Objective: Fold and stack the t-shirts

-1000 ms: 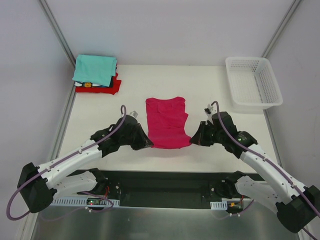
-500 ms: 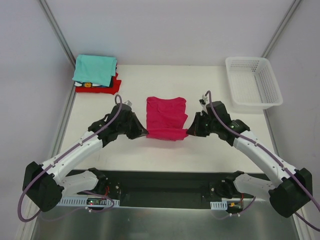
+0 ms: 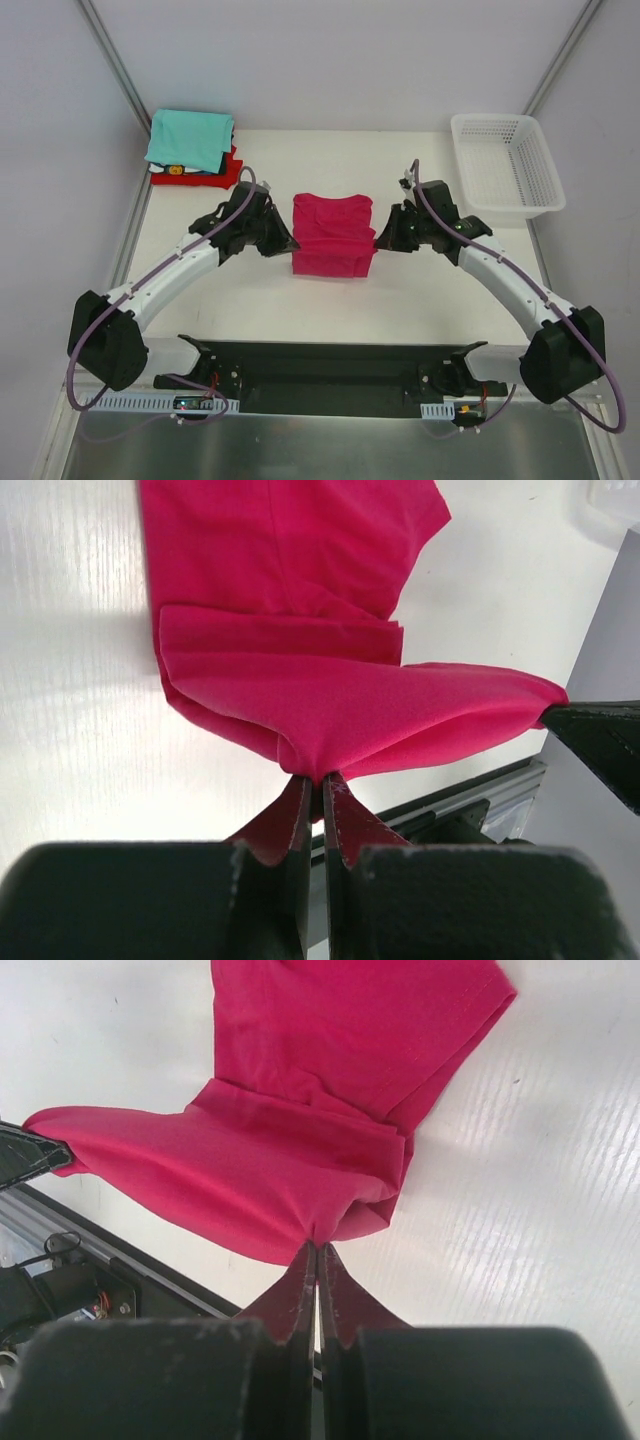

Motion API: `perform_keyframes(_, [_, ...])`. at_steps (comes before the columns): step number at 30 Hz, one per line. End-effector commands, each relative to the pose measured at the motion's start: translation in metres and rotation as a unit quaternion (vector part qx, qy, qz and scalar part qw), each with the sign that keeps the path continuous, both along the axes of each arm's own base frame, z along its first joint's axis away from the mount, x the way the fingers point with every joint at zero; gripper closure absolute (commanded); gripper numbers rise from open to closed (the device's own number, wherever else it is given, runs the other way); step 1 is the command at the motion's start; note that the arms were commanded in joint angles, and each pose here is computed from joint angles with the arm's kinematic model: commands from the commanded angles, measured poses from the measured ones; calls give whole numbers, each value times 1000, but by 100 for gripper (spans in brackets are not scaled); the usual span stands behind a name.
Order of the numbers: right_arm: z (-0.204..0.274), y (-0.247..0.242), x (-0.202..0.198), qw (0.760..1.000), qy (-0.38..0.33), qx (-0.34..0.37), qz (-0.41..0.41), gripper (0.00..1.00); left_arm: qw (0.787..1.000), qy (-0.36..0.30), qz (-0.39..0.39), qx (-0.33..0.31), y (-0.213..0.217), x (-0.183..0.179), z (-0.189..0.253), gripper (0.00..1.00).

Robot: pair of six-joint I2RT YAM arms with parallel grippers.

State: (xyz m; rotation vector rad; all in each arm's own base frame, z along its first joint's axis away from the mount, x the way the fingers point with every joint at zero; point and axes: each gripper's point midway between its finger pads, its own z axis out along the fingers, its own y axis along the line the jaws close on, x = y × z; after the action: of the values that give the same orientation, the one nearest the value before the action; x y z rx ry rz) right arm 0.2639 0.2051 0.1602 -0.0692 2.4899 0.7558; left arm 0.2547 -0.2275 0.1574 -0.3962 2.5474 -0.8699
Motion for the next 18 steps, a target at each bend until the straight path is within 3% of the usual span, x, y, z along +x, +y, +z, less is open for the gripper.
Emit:
perform_keyframes(1, [17,-5,24,999,-34,-3,-3,100,1000,-25,-3,12,4,26,11,100])
perform_keyframes(18, [11,5,94,1000,-15,7,-2,100,1000,-17,17,6,14,107,1,100])
